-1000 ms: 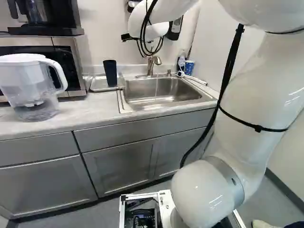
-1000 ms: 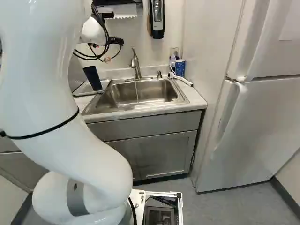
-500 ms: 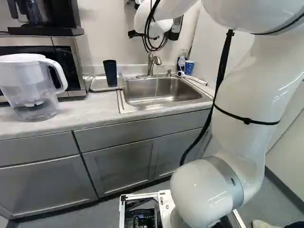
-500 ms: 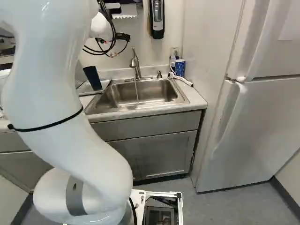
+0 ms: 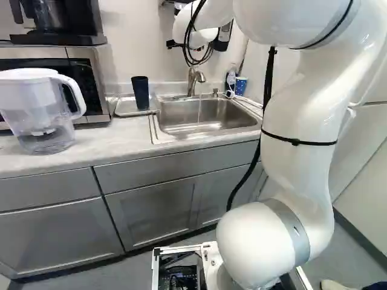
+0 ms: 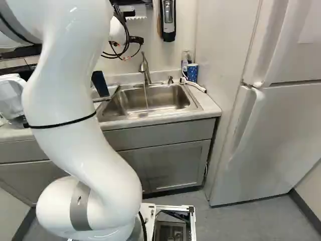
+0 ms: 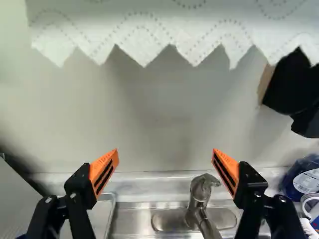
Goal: Rinse the cup and place it in the tray
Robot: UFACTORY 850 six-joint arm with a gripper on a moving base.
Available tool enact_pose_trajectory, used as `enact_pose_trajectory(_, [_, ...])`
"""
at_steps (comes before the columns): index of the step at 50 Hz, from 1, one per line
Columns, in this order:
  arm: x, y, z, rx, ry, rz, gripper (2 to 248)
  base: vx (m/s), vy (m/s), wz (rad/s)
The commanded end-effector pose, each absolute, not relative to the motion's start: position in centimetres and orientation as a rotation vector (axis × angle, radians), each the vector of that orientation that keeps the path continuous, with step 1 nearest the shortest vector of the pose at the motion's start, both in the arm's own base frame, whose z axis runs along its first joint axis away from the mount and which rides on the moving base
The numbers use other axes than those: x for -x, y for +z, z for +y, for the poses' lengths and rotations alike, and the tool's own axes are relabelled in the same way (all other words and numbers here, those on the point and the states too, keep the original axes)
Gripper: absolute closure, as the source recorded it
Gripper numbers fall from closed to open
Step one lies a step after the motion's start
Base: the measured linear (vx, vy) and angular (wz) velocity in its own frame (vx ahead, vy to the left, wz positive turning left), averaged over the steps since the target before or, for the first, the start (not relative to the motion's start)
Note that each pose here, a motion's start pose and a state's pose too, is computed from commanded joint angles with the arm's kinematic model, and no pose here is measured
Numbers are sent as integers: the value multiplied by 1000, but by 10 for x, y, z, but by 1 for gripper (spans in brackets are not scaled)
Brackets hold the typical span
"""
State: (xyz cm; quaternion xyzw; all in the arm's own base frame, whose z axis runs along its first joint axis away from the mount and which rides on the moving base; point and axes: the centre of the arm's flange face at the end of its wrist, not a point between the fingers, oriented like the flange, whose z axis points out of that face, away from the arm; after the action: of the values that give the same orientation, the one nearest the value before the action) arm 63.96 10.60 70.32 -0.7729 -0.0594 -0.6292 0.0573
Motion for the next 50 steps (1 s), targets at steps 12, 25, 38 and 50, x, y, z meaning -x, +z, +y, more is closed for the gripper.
enact_pose_trajectory(12, [-661,699,108,2359,-1893,-179,3,0,0,0])
enact_pose_trajectory(25, [-670,694,112,2390,-1855,-184,3,0,0,0])
enact_pose_trajectory(38, [-669,691,116,2421,-1812,-193,3,0,0,0])
enact_pose_trajectory(50, [-668,689,116,2449,-1778,-195,3,0,0,0])
